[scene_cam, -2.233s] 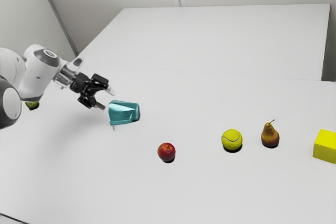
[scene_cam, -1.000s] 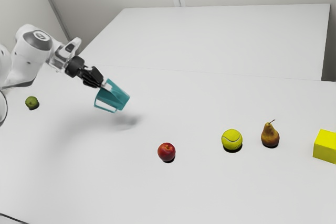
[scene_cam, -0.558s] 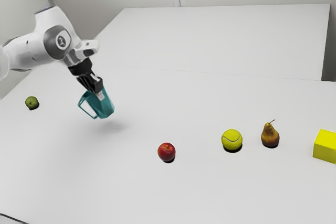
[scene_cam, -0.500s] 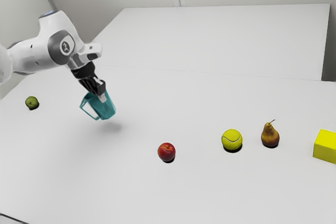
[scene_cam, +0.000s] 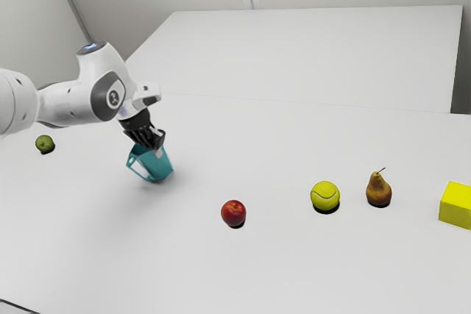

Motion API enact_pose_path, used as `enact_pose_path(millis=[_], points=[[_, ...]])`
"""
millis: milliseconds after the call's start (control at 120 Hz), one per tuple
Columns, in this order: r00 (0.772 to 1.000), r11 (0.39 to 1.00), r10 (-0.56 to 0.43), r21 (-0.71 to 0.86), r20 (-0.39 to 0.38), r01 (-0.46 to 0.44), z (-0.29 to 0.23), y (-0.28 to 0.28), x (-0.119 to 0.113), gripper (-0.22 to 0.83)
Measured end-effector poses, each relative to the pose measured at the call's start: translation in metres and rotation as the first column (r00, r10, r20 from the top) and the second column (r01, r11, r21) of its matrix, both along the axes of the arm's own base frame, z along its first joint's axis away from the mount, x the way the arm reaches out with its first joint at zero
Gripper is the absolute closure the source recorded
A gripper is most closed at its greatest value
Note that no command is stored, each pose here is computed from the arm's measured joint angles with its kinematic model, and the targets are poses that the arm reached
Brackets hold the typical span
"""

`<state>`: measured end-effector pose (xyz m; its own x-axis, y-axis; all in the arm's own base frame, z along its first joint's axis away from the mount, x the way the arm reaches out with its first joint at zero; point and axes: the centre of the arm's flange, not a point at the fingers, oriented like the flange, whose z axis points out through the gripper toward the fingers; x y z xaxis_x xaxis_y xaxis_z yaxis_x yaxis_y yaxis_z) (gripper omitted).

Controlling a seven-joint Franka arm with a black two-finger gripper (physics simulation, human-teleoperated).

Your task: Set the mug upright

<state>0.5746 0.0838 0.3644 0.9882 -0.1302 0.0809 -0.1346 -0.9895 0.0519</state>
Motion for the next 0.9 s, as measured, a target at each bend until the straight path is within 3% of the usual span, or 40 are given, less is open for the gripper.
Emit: enact_pose_path(millis=[158,325,625,775,900], points=[[1.0,1.0,0.015,-0.007,0.002,-0.015,0.0,-0.007,0.001,0.35],[1.0,1.0,0.006,-0.007,0.028,-0.006,0.024,-0.022,0.001,0.16],[0.994,0.999,-0.028,-0.027,0.11,0.031,0.177,-0.05,0.022,0.04],[0.995,0.999,-0.013,-0.029,0.097,0.016,0.226,-0.038,0.017,0.02],[0.999,0.999,-0.009,-0.032,0.051,0.011,0.232,-0.035,0.01,0.01]])
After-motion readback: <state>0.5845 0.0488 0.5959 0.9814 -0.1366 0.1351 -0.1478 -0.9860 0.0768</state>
